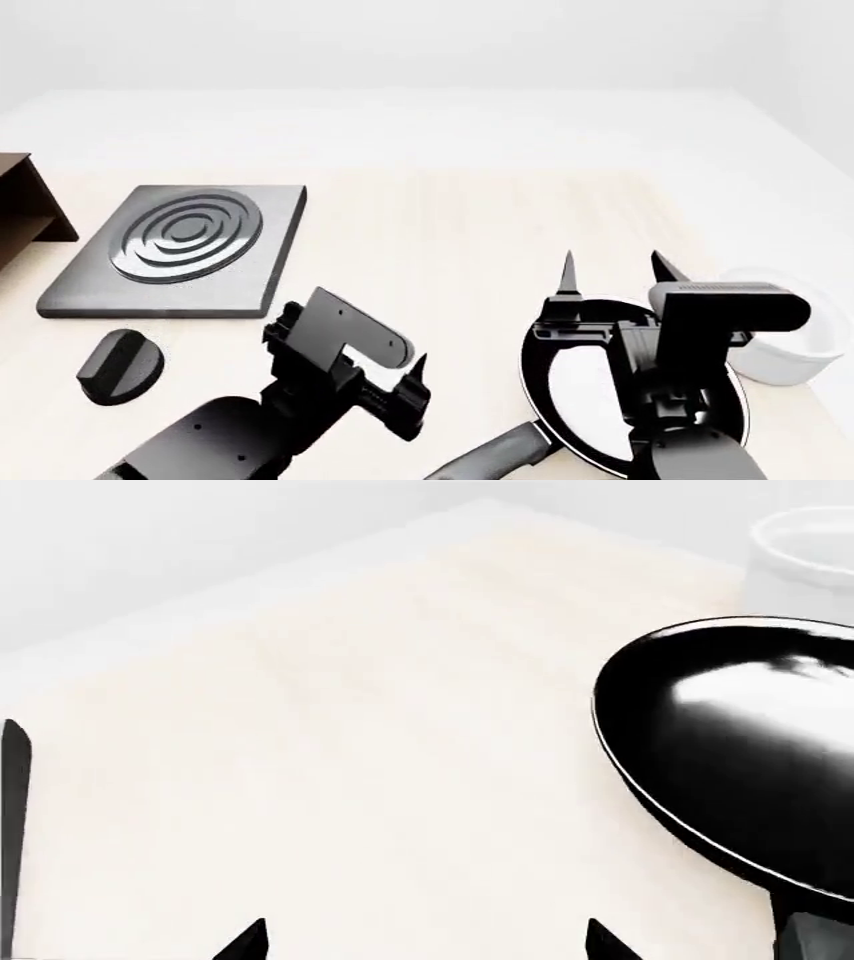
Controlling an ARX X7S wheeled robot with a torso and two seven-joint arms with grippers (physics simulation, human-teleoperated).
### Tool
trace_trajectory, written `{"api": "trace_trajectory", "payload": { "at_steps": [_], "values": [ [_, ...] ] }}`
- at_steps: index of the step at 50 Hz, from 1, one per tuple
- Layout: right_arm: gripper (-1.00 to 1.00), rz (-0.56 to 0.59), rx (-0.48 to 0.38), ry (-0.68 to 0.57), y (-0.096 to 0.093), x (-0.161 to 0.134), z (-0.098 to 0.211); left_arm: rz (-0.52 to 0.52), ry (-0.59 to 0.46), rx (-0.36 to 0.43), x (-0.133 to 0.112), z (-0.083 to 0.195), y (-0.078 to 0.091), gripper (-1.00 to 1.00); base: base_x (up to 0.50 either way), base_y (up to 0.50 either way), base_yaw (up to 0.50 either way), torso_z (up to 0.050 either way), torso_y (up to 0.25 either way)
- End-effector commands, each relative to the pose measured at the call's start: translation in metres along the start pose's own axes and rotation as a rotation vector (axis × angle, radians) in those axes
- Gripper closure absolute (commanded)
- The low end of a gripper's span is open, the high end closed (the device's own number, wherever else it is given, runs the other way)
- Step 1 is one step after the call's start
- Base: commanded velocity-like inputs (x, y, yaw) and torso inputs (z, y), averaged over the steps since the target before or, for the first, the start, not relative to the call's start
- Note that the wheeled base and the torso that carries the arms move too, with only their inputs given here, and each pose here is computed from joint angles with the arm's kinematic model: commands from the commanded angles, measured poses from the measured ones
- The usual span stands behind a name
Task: Put the frying pan on top of the cabinet.
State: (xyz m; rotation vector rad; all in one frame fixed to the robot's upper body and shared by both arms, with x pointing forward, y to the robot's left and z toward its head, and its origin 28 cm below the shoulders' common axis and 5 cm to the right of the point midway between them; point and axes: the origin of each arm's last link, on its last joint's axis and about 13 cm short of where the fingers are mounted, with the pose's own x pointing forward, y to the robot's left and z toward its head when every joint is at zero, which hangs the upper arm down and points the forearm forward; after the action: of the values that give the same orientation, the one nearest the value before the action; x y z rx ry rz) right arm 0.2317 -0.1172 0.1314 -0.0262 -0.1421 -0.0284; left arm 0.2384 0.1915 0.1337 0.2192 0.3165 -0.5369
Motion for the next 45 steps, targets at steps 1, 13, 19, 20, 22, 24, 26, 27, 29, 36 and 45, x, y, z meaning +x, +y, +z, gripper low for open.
{"api": "trace_trajectory", "payload": {
  "at_steps": [1, 13, 19, 20, 22, 24, 26, 27, 29, 36, 45],
  "values": [
    [-1.0, 0.001, -0.001, 0.002, 0.0, -0.001, -0.003, -0.299, 0.178, 0.083, -0.014, 0.014, -0.014, -1.0, 0.0, 0.0, 0.0, 0.0, 0.0],
    [-1.0, 0.008, -0.001, 0.008, 0.001, 0.0, -0.005, -0.394, 0.164, 0.037, -0.009, 0.025, -0.025, -1.0, 0.0, 0.0, 0.0, 0.0, 0.0],
    [-1.0, 0.004, 0.0, 0.006, 0.0, 0.001, -0.006, -0.469, 0.18, -0.06, -0.002, 0.036, -0.027, -1.0, 0.0, 0.0, 0.0, 0.0, 0.0],
    [-1.0, 0.005, 0.002, 0.007, 0.0, 0.0, -0.006, -0.456, 0.176, -0.044, 0.0, 0.036, -0.029, -1.0, 0.0, 0.0, 0.0, 0.0, 0.0],
    [-1.0, 0.005, 0.001, 0.008, 0.0, 0.0, -0.006, -0.463, 0.181, -0.042, 0.002, 0.035, -0.031, -1.0, 0.0, 0.0, 0.0, 0.0, 0.0],
    [-1.0, 0.004, 0.001, 0.006, -0.001, 0.0, -0.005, -0.464, 0.18, -0.043, 0.003, 0.035, -0.032, -1.0, 0.0, 0.0, 0.0, 0.0, 0.0],
    [-1.0, 0.003, 0.001, 0.005, -0.001, 0.0, -0.005, -0.466, 0.181, -0.042, 0.005, 0.035, -0.033, -1.0, 0.0, 0.0, 0.0, 0.0, 0.0],
    [-1.0, 0.002, 0.001, 0.004, -0.001, 0.001, -0.005, -0.466, 0.182, -0.042, 0.007, 0.034, -0.034, -1.0, 0.0, 0.0, 0.0, 0.0, 0.0],
    [-1.0, 0.004, 0.0, 0.003, -0.001, 0.001, -0.002, -0.464, 0.189, -0.04, 0.01, 0.034, -0.034, -1.0, 0.0, 0.0, 0.0, 0.0, 0.0],
    [-1.0, 0.002, 0.007, 0.003, 0.0, -0.001, -0.007, -0.472, 0.236, -0.055, 0.027, 0.023, -0.041, -1.0, 0.0, 0.0, 0.0, 0.0, 0.0],
    [-1.0, -0.003, 0.008, -0.002, -0.002, -0.002, -0.007, -0.49, 0.303, -0.052, 0.043, 0.01, -0.05, -1.0, 0.0, 0.0, 0.0, 0.0, 0.0]
  ]
}}
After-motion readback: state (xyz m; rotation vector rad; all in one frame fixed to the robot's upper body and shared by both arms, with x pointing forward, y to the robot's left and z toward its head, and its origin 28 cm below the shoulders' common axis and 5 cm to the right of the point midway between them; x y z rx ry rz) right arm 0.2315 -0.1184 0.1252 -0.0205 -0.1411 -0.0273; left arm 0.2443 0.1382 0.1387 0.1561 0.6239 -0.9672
